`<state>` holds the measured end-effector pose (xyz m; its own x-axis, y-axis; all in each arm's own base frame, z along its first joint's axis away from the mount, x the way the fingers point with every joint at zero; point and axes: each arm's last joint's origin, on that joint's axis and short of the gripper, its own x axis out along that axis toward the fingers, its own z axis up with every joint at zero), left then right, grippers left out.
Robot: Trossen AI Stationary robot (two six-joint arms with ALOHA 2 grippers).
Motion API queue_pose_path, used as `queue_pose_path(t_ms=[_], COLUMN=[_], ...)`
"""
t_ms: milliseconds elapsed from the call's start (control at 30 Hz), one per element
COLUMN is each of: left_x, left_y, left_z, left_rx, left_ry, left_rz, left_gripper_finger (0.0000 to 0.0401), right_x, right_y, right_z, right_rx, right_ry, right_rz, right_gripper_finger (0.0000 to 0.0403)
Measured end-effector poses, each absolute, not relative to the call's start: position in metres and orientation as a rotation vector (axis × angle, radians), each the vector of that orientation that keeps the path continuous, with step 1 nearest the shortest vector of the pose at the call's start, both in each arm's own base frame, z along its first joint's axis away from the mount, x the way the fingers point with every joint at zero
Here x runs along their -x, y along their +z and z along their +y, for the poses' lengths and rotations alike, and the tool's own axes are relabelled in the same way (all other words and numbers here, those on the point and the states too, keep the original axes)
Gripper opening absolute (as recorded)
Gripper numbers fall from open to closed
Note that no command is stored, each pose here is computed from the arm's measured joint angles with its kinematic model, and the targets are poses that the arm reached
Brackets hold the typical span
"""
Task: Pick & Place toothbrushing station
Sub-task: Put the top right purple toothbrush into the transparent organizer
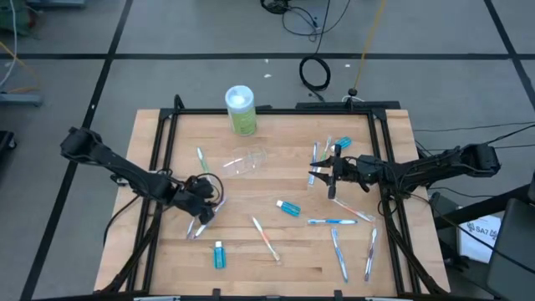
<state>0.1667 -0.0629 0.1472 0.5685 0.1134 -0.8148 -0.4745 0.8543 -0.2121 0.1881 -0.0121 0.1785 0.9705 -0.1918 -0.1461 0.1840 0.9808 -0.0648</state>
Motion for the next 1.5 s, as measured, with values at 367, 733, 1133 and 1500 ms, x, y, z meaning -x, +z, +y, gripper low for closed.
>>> queue_pose_path(t_ms=[367, 733, 1133, 1500], left_x=[-0.171, -0.175, -0.180, -0.180], left_y=[0.139, 0.137, 0.120, 0.120], left_z=[-0.065, -0.067, -0.077, -0.077], left_rx=[0.474, 0.483, 0.458, 0.458], left_ry=[0.396, 0.389, 0.381, 0.383], left_rz=[0.924, 0.910, 0.954, 0.956], left_gripper_finger=[0.0184, 0.0184, 0.0184, 0.0184], right_x=[-0.188, -0.188, -0.188, -0.188], right_y=[0.179, 0.179, 0.179, 0.179], right_z=[-0.012, -0.012, -0.012, -0.012], right_rx=[0.076, 0.076, 0.075, 0.073], right_ry=[-0.190, -0.190, -0.190, -0.191], right_rz=[0.153, 0.153, 0.152, 0.151], right_gripper_finger=[0.0116, 0.0116, 0.0116, 0.0116])
